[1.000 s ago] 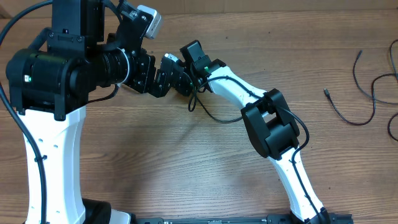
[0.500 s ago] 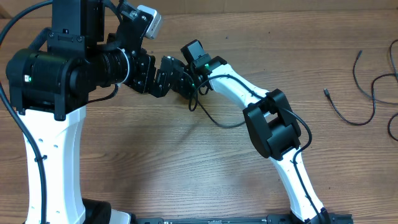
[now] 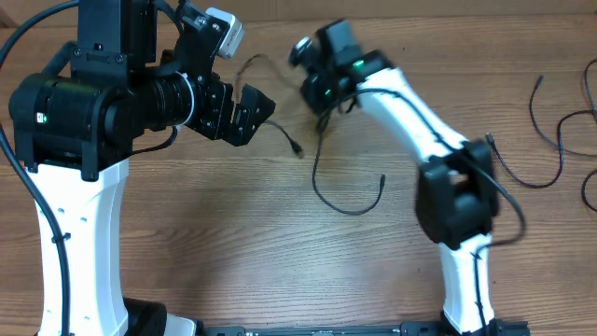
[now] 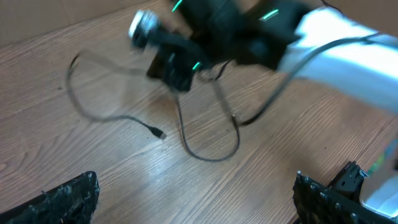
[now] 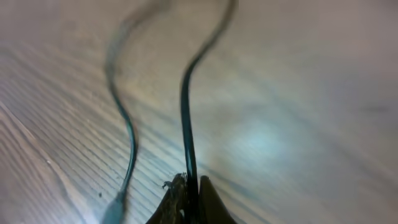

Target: Untangle cables

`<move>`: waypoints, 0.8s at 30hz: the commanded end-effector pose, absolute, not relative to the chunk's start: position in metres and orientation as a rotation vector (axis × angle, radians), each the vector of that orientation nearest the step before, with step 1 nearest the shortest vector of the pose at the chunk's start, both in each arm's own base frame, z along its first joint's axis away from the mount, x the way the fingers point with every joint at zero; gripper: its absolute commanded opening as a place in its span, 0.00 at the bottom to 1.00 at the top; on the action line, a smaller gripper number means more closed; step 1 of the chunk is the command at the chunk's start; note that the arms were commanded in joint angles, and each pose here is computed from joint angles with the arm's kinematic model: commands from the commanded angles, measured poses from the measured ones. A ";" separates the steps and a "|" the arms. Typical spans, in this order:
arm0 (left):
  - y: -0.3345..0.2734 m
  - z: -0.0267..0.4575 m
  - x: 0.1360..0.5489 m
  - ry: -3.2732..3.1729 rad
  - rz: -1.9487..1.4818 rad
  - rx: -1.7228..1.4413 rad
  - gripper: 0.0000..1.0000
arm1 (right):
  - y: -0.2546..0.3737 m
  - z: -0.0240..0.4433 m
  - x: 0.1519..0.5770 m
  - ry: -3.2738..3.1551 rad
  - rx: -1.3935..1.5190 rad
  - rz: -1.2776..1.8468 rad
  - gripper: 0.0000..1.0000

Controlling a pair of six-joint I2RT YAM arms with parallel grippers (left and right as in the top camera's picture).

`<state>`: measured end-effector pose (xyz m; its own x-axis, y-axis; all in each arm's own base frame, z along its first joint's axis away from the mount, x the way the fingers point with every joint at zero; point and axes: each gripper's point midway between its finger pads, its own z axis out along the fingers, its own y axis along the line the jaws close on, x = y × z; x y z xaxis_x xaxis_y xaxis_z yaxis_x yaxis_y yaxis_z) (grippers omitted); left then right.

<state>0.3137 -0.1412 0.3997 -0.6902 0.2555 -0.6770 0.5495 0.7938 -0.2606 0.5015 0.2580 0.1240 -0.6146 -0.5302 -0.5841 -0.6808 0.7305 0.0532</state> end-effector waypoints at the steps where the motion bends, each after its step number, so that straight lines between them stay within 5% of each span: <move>1: -0.142 0.407 0.309 2.318 -0.595 0.589 0.99 | 0.234 0.200 0.508 2.272 -0.814 0.333 0.04; 14: -0.142 0.407 0.309 2.318 -0.595 0.589 1.00 | 0.073 0.304 0.525 2.199 -0.302 0.174 0.07; 16: -0.141 0.407 0.309 2.318 -0.594 0.588 1.00 | 0.063 0.299 0.522 2.225 -0.286 0.200 0.29; 19: -0.141 0.407 0.309 2.318 -0.594 0.588 1.00 | 0.058 0.280 0.516 2.282 -0.282 0.252 0.39; 24: -0.141 0.407 0.309 2.318 -0.594 0.588 1.00 | 0.074 0.247 0.512 2.341 -0.321 0.359 0.95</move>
